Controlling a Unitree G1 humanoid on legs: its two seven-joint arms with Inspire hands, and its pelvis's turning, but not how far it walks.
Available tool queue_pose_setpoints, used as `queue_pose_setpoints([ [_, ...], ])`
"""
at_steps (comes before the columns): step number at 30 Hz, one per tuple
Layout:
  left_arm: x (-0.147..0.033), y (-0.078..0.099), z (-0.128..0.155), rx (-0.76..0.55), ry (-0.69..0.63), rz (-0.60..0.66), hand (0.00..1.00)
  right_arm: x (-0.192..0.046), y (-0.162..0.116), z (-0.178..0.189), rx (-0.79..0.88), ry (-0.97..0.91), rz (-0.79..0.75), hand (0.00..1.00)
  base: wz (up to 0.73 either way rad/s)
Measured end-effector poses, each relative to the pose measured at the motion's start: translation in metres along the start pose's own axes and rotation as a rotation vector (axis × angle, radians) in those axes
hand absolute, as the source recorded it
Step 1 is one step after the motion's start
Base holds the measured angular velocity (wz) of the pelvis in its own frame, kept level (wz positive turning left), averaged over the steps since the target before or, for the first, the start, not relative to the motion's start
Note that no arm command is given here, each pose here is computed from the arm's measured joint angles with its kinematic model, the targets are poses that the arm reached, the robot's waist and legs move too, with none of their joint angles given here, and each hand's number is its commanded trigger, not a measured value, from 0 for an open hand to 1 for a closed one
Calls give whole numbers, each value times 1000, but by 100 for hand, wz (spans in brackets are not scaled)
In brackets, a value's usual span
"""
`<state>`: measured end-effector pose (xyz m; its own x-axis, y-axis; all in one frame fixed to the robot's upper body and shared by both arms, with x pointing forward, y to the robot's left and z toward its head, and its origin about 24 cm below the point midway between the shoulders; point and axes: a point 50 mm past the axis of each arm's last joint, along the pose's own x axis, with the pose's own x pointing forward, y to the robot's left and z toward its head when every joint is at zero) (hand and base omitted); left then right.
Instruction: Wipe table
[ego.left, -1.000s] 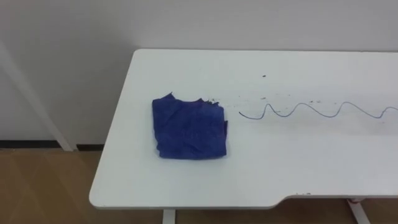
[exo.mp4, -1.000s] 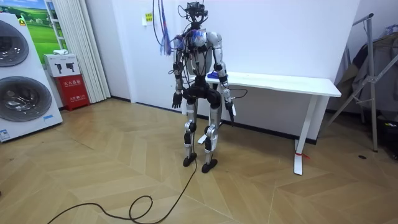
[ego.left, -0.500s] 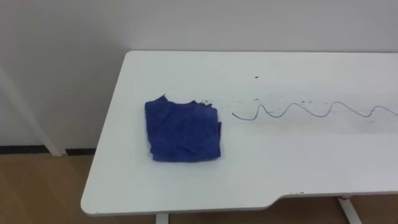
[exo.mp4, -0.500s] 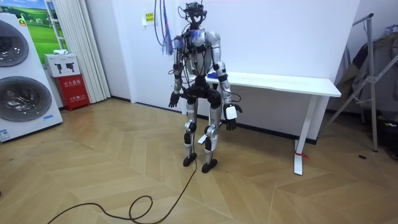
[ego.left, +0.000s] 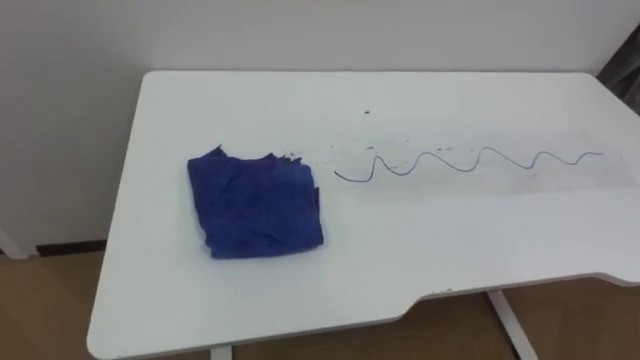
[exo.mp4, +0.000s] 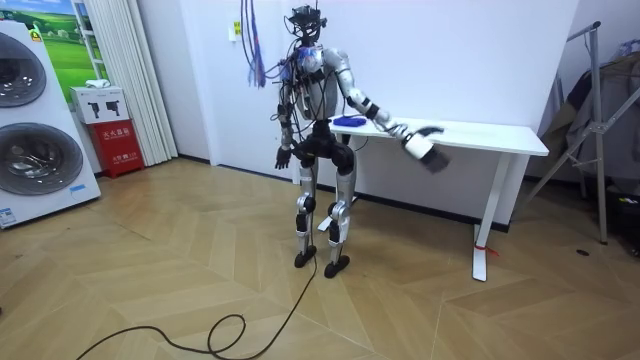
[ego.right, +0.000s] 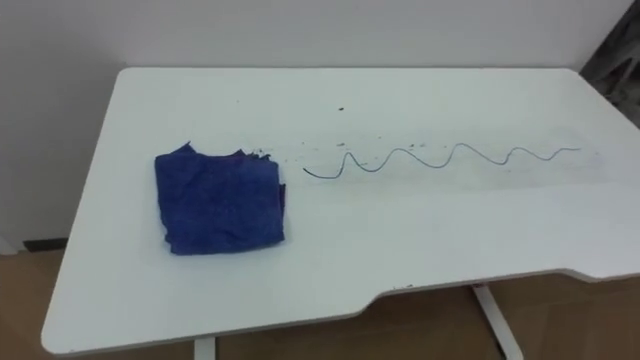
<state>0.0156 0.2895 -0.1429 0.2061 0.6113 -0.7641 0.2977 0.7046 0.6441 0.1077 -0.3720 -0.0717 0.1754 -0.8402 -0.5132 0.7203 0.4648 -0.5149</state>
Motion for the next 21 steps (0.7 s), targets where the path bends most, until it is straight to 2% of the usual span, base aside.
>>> queue_pose_setpoints([
  [1, 0, 0, 2, 12, -11, -2, 0, -3, 5, 14, -9, -69, 10, 0, -4],
  [3, -2, -3, 4, 37, -37, -10, 0, -22, 22, 61, -68, -339, 52, 0, -6],
  [6, -3, -6, 10, 56, -69, -17, 0, -52, 37, 101, -156, -632, 72, 0, -7],
  [9, -3, -6, 18, 66, -100, -15, 0, -81, 56, 133, -178, -840, 104, 0, 1],
  [10, -3, -5, 19, 67, -103, -15, 0, -86, 60, 138, -185, -873, 115, 0, -5],
  [15, -6, -13, 29, 122, -157, -36, 0, -142, 100, 156, -321, -1154, 277, 0, 12],
  [21, -6, -10, 41, 120, -203, -29, 0, -187, 129, 171, -493, -1416, 334, 0, 19],
])
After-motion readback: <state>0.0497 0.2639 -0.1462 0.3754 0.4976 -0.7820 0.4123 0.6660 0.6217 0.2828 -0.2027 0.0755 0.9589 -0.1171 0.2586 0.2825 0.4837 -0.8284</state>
